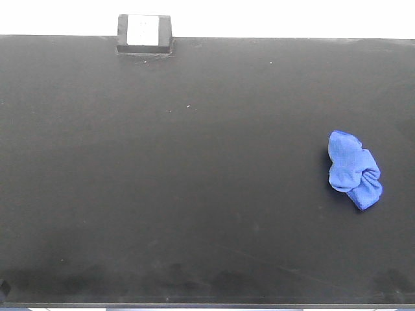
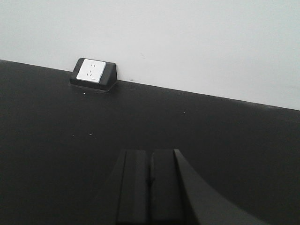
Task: Wipe right workspace with blue cloth
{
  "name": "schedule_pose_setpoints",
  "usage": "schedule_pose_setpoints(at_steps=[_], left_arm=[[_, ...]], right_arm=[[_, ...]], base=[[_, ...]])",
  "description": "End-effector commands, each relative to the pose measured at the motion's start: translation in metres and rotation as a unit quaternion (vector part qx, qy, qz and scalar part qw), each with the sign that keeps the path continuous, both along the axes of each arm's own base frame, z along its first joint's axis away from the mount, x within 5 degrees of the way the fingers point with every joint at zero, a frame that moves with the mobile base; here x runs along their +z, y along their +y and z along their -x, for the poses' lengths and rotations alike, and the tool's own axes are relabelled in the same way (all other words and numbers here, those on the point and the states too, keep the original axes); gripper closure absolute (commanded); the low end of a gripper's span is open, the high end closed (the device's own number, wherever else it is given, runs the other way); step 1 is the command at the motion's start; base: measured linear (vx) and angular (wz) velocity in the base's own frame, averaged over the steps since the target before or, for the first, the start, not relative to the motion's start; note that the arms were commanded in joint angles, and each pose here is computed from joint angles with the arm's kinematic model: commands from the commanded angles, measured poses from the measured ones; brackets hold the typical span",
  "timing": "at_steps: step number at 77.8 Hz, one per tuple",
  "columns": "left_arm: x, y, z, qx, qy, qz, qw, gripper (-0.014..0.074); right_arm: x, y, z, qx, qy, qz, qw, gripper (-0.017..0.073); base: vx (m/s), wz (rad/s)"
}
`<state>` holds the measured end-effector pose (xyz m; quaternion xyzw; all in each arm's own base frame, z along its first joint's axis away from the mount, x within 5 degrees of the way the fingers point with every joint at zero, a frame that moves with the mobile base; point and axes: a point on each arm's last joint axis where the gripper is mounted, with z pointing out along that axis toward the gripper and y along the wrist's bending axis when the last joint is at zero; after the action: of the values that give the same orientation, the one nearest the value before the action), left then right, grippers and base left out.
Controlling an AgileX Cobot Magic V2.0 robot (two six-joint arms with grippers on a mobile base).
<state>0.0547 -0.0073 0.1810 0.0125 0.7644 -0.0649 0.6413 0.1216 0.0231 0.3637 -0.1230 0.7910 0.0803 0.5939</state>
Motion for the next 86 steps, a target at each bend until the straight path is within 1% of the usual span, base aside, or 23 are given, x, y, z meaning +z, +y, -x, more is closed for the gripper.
schedule_pose_setpoints(at_steps=[1, 9, 10, 12, 17, 24, 29, 32, 40, 52, 64, 72, 76, 86], left_arm=[[0.016, 0.001, 0.001, 0.005, -0.057, 0.008, 0.998, 0.0600], [0.016, 0.001, 0.001, 0.005, -0.057, 0.008, 0.998, 0.0600], [0.016, 0.001, 0.001, 0.005, -0.057, 0.008, 0.998, 0.0600], [0.016, 0.001, 0.001, 0.005, -0.057, 0.008, 0.998, 0.0600], [0.016, 0.001, 0.001, 0.005, -0.057, 0.008, 0.998, 0.0600], [0.016, 0.001, 0.001, 0.005, -0.057, 0.008, 0.998, 0.0600], [0.016, 0.001, 0.001, 0.005, -0.057, 0.008, 0.998, 0.0600], [0.016, 0.001, 0.001, 0.005, -0.057, 0.008, 0.998, 0.0600], [0.016, 0.001, 0.001, 0.005, -0.057, 0.008, 0.998, 0.0600], [0.016, 0.001, 0.001, 0.005, -0.057, 0.008, 0.998, 0.0600], [0.016, 0.001, 0.001, 0.005, -0.057, 0.008, 0.998, 0.0600], [0.016, 0.001, 0.001, 0.005, -0.057, 0.008, 0.998, 0.0600], [0.016, 0.001, 0.001, 0.005, -0.057, 0.008, 0.998, 0.0600], [0.016, 0.001, 0.001, 0.005, -0.056, 0.008, 0.998, 0.0600]], right_arm=[[0.014, -0.004, -0.001, -0.020, -0.043, 0.001, 0.999, 0.0567], [0.013, -0.004, -0.001, -0.026, -0.042, -0.004, 0.999, 0.0567], [0.012, -0.005, -0.001, -0.029, -0.041, -0.001, 0.999, 0.0567], [0.010, -0.006, 0.000, -0.036, -0.038, -0.004, 0.999, 0.0567], [0.000, -0.012, 0.002, -0.071, -0.029, -0.009, 0.997, 0.0567], [-0.018, -0.022, 0.006, -0.135, -0.039, -0.024, 0.990, 0.0567], [-0.035, -0.027, 0.011, -0.162, -0.052, -0.032, 0.985, 0.0567], [-0.042, -0.028, 0.015, -0.171, -0.069, -0.039, 0.982, 0.0567], [-0.070, -0.028, 0.028, -0.175, -0.092, -0.045, 0.979, 0.0567], [-0.118, -0.027, 0.048, -0.175, -0.097, -0.048, 0.979, 0.0567], [-0.156, -0.026, 0.063, -0.174, -0.114, -0.053, 0.977, 0.0567], [-0.174, -0.026, 0.065, -0.174, -0.120, -0.060, 0.976, 0.0567], [-0.176, -0.026, 0.065, -0.175, -0.106, -0.064, 0.977, 0.0567], [-0.176, -0.026, 0.065, -0.175, -0.107, -0.064, 0.977, 0.0567]], base=[[0.00, 0.00], [0.00, 0.00], [0.00, 0.00], [0.00, 0.00], [0.00, 0.00], [0.00, 0.00], [0.00, 0.00], [0.00, 0.00], [0.00, 0.00], [0.00, 0.00], [0.00, 0.00], [0.00, 0.00], [0.00, 0.00], [0.00, 0.00]])
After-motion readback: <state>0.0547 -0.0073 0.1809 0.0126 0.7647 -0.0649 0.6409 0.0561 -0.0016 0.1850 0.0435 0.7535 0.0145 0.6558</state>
